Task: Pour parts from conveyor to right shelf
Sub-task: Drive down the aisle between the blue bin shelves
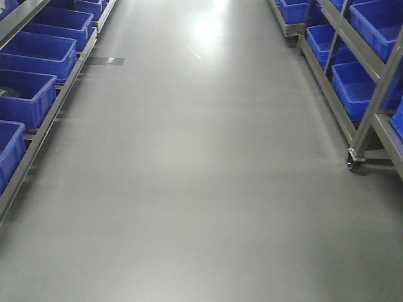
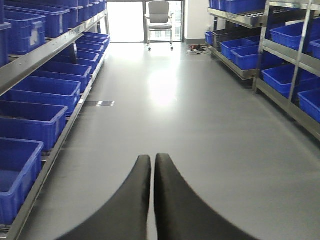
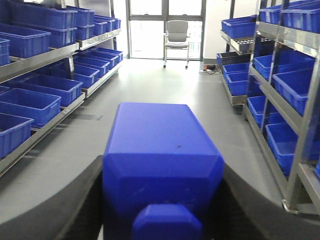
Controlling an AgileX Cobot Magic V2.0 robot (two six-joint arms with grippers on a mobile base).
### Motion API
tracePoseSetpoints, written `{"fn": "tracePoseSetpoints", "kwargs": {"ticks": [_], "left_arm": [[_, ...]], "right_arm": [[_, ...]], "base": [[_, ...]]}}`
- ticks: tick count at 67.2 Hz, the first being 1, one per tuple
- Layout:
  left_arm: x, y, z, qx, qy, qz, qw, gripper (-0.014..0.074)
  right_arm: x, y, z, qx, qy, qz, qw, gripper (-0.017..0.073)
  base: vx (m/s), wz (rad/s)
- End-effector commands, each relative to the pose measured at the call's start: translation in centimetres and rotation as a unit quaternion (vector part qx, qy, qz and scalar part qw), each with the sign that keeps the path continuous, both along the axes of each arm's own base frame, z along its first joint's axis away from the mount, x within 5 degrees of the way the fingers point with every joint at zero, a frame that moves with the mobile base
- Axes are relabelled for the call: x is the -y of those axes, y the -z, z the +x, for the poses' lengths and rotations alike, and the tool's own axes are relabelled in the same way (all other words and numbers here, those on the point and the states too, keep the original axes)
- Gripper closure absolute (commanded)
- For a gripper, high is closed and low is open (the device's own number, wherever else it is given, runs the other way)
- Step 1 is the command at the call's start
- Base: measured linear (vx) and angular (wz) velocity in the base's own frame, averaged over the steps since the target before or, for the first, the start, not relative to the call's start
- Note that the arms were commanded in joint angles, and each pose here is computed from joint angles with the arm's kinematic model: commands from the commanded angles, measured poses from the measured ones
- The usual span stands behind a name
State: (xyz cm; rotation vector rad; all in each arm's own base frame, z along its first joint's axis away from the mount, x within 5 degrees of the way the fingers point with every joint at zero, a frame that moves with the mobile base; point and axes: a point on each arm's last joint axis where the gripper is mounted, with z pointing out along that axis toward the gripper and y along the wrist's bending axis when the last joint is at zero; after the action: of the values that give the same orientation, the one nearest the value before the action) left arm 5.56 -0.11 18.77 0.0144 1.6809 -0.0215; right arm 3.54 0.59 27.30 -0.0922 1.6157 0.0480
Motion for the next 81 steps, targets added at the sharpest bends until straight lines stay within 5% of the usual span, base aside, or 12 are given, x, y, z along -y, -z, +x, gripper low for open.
{"fn": "tracePoseSetpoints", "kwargs": {"ticks": [1, 81], "left_arm": [[0.05, -1.31, -0.06, 0.047, 0.003, -0.006, 0.999, 0.0600], [0.05, -1.31, -0.06, 0.047, 0.003, -0.006, 0.999, 0.0600]], "right_arm": [[0.08, -1.44, -0.02, 0.044, 0.004, 0.001, 0.999, 0.0564], [0.08, -1.44, -0.02, 0.044, 0.004, 0.001, 0.999, 0.0564]], "base": [[0.11, 0.19], [0.39, -0.02]]}}
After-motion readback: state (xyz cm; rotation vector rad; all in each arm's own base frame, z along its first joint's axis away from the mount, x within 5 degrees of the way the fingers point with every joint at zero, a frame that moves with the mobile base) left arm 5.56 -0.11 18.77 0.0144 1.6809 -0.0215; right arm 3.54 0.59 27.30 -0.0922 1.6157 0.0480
